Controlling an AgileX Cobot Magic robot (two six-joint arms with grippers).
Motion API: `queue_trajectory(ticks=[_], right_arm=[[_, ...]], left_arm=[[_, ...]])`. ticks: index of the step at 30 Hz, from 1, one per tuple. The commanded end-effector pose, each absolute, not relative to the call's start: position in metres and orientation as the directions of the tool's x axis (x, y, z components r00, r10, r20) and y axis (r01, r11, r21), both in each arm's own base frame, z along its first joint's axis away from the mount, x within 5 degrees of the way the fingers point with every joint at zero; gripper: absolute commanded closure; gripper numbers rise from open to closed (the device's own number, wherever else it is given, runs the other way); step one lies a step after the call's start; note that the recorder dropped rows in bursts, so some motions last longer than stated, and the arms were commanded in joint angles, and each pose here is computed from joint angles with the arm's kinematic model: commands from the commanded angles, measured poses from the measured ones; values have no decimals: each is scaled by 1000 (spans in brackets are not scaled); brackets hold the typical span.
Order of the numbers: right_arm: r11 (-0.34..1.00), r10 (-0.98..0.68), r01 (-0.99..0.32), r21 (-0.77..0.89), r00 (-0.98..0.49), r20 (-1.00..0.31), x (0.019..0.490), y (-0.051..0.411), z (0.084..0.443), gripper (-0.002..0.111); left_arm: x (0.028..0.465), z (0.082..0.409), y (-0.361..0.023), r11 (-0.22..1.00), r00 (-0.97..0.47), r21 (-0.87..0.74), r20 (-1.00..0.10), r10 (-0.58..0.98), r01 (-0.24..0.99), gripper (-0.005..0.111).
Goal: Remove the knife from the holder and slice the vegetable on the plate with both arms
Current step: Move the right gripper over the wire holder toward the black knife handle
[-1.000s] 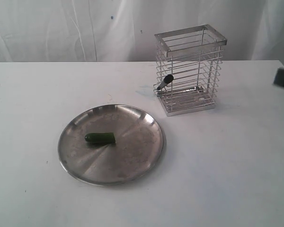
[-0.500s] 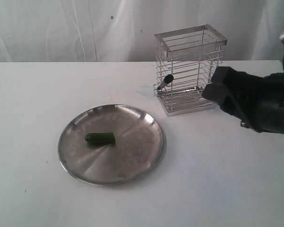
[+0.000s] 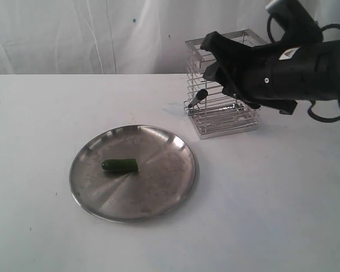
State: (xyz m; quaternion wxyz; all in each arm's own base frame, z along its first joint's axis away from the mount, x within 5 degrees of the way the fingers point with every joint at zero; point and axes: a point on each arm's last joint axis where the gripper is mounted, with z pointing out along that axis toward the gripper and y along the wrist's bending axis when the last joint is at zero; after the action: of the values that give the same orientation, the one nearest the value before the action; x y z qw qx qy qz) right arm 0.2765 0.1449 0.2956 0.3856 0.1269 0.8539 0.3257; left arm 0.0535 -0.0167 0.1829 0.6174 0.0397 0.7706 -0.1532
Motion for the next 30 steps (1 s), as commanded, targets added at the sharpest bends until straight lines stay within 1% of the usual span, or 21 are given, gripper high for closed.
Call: queue_trajectory(ticks=[1,9,13,17,20,26,30], right_arm=[[756,460,0,655,-713,-530,296,157,288,66],[772,422,29,635,-771,-477,323,171,278,66],[787,407,45,615,-787,-464,325,167,272,66],[818,356,23,575,-805,-475,321,163,274,66],[820,356,33,572,-812,-463,320,159,274,66],[809,390,35,586,-779,-491,328,160,272,66],[812,395,46,582,-779,-488,333,162,263,66]], left_arm=[[53,181,-17,948,-239,-197,-961,-137,249,107],[53,181,-17,948,-239,-197,-961,-137,249,107],[53,181,-17,948,-239,-197,-961,-137,249,107],[53,181,-17,948,-239,-197,-961,-137,249,107],[53,181,-17,948,-239,-197,-961,-137,249,107],[53,181,-17,948,-239,-197,-961,-137,249,107],[53,181,-17,948,-239,-197,-961,-137,249,107]])
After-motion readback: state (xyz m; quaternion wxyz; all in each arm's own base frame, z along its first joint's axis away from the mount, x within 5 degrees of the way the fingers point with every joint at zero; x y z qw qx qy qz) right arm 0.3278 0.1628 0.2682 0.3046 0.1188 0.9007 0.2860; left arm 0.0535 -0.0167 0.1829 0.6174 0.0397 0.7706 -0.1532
